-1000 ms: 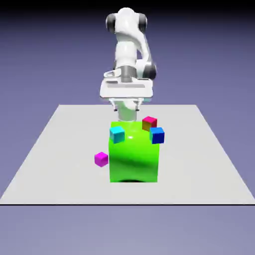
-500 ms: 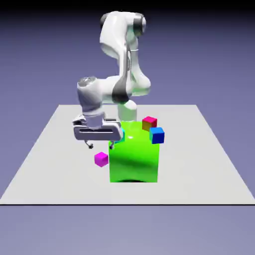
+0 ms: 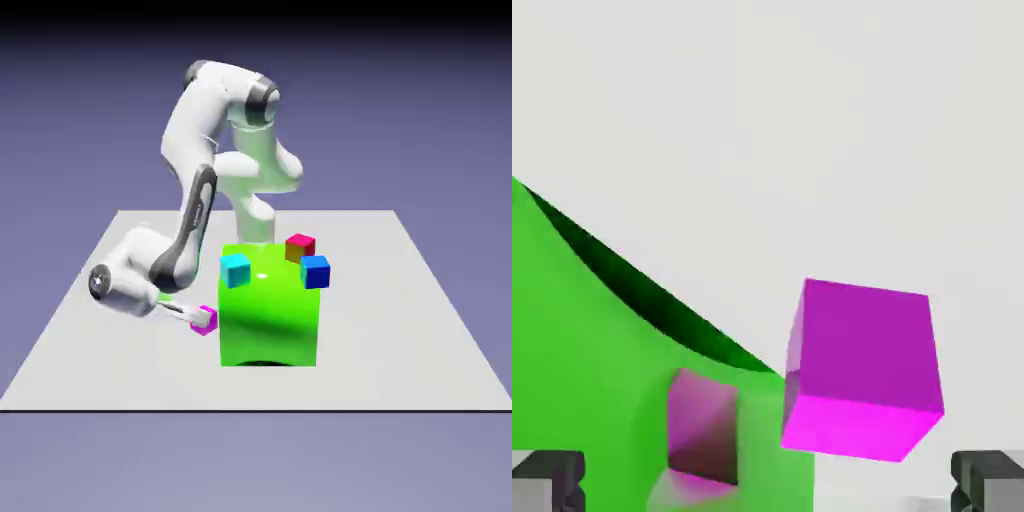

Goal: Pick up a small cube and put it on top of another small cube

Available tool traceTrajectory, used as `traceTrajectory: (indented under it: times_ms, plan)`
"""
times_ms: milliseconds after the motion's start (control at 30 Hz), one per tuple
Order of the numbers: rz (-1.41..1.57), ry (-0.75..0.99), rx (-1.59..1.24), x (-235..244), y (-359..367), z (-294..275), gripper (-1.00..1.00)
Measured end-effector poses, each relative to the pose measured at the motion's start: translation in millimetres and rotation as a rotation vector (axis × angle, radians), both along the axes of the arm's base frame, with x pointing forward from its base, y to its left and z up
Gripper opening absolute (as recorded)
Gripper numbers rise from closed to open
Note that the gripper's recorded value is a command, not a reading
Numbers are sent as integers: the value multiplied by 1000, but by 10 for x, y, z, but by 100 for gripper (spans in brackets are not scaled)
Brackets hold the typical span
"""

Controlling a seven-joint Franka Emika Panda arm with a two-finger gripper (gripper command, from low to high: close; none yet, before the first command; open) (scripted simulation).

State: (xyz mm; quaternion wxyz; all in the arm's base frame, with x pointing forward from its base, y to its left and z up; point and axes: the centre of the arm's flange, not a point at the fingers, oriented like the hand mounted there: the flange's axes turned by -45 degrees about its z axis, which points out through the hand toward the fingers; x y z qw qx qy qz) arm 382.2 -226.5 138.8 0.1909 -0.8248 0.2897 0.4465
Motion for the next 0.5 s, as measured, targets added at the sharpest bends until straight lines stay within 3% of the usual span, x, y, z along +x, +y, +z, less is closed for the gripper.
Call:
traceTrajectory:
  times_ms: [100,233,267,333,500]
  plan:
    - [-35,131,41,-247,-11,-297,0]
    - [-35,131,42,-543,265,-668,0]
    - [-35,131,41,-581,297,-707,-100]
    - [-35,131,42,-580,297,-707,-100]
    - [-8,85,36,-121,-125,-89,-100]
